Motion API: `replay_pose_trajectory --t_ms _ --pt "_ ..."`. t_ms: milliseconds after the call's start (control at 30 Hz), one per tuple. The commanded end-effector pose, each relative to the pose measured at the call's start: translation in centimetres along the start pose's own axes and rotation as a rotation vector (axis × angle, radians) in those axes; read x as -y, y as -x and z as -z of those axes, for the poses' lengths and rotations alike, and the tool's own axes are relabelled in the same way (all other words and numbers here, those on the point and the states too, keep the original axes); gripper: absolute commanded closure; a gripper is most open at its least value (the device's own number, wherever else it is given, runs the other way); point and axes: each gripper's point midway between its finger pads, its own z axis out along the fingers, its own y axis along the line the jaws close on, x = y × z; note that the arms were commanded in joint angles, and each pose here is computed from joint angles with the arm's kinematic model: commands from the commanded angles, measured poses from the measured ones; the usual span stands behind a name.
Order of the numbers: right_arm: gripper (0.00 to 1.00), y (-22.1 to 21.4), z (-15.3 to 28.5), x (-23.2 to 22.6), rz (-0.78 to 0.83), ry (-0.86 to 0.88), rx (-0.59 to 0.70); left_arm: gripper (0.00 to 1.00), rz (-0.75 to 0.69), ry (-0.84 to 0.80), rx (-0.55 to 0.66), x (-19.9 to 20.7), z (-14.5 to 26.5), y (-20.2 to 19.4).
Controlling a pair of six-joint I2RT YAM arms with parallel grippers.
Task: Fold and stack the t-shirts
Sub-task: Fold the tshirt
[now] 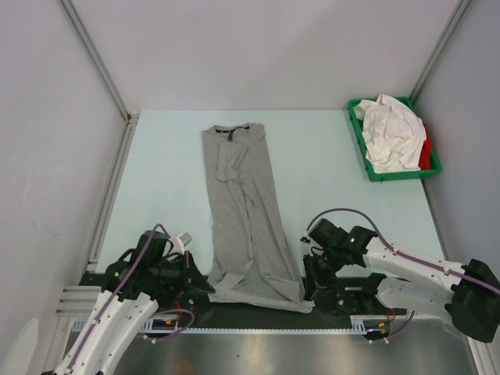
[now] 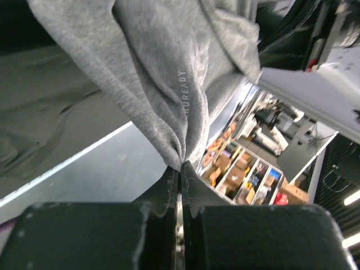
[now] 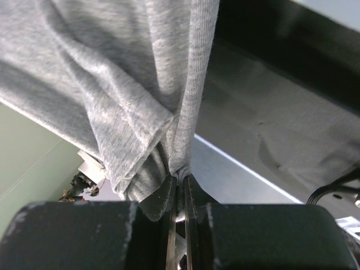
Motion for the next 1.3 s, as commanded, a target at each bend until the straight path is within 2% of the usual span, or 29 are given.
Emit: replay_pose_trajectory --t_ms 0,100,133,200,233,267,300,333,367,400,433,467,500,533,567,633,733,833,867,900,933,1033,1067,1100,1167,1233,1267 --pt "0.94 0.2 -1.1 0.8 -0.005 -0.019 -0.02 0.95 -0.009 0.047 -0.092 -0.9 -0.3 -0.8" --pt "0.91 0.3 -1.8 1.3 -0.004 -0.037 -0.045 0.76 -0.036 0.064 -0.126 -0.9 -0.3 -1.1" --pt "0.86 0.3 -2.1 1.5 -0.009 -0.046 -0.063 0.58 -0.035 0.076 -0.141 -0.9 -0.3 -1.1" --pt "0.79 0.1 -1.9 1.6 0.0 -0.058 -0.078 0.48 -0.089 0.071 -0.156 -0.3 0.1 -1.1" --pt "0.68 0.2 -1.5 1.2 0.004 -0.06 -0.079 0.43 -0.095 0.079 -0.164 0.0 0.2 -1.0" --pt "0.64 0.4 -1.2 1.1 0.005 -0.066 -0.072 0.43 -0.111 0.083 -0.155 0.4 0.3 -0.6" --pt "0.58 0.8 -0.7 0.7 0.011 -0.072 -0.06 0.42 -0.156 0.091 -0.091 1.8 0.9 0.5" --pt "0.48 0.9 -0.1 0.7 0.02 -0.083 -0.054 0.41 -0.194 0.086 -0.036 3.0 1.2 1.7" --pt "0.43 2.5 1.0 -0.6 0.046 -0.073 0.007 0.3 -0.193 0.105 -0.005 3.9 1.2 2.8" --pt "0.37 4.1 1.9 -0.9 0.024 -0.066 0.059 0.29 -0.255 0.081 0.072 6.7 2.4 4.2" --pt "0.28 5.4 2.7 -1.1 0.028 -0.061 0.093 0.25 -0.282 0.122 0.174 7.5 2.6 6.7" --pt "0.25 7.6 3.9 -2.2 0.039 -0.047 0.143 0.25 -0.286 0.164 0.221 8.3 2.7 8.5" --pt "0.23 9.8 4.9 -1.9 0.004 -0.045 0.196 0.25 -0.325 0.168 0.309 10.4 3.8 10.3" --pt "0.21 12.2 5.8 -2.2 0.044 -0.054 0.258 0.25 -0.353 0.189 0.422 11.5 4.2 13.1" --pt "0.2 14.2 6.5 -2.4 0.06 -0.063 0.303 0.25 -0.353 0.206 0.485 12.1 4.6 14.9" --pt "0.18 21.1 8.6 -3.3 0.093 -0.074 0.438 0.28 -0.344 0.215 0.572 14.2 4.5 19.2" --pt "0.19 31.1 11.4 -3.8 0.124 -0.079 0.64 0.3 -0.344 0.243 0.714 15.3 4.7 26.4" --pt "0.22 39.8 13.8 -3.8 0.094 -0.059 0.775 0.32 -0.353 0.245 0.833 15.3 5.2 33.7" --pt "0.23 41.6 14.3 -3.7 0.089 -0.053 0.798 0.32 -0.344 0.276 0.872 14.5 6.0 35.9" --pt "0.25 43.4 14.2 -3.3 0.074 -0.047 0.809 0.34 -0.355 0.248 0.909 15.6 6.6 38.1" --pt "0.27 46.5 14.9 -3.4 0.073 -0.038 0.852 0.35 -0.328 0.265 0.884 14.1 5.4 40.4" --pt "0.28 51.9 15.4 -3.0 0.076 0.013 0.929 0.38 -0.349 0.247 0.947 14.7 6.5 45.6" --pt "0.28 53.1 15.6 -3.0 0.081 0.025 0.951 0.39 -0.314 0.267 0.924 12.4 5.4 47.9" --pt "0.28 54.1 15.6 -3.2 0.095 0.039 0.967 0.41 -0.342 0.232 0.946 13.8 5.9 49.4" --pt "0.28 56.9 15.3 -3.3 0.114 0.068 0.997 0.41 -0.322 0.274 0.931 11.3 4.5 52.2" --pt "0.28 58.4 14.9 -3.4 0.114 0.096 0.997 0.42 -0.325 0.26 0.943 11.3 4.2 54.5" --pt "0.28 59.7 14.5 -3.3 0.121 0.105 1.01 0.41 -0.286 0.272 0.913 9.2 2.7 55.6"
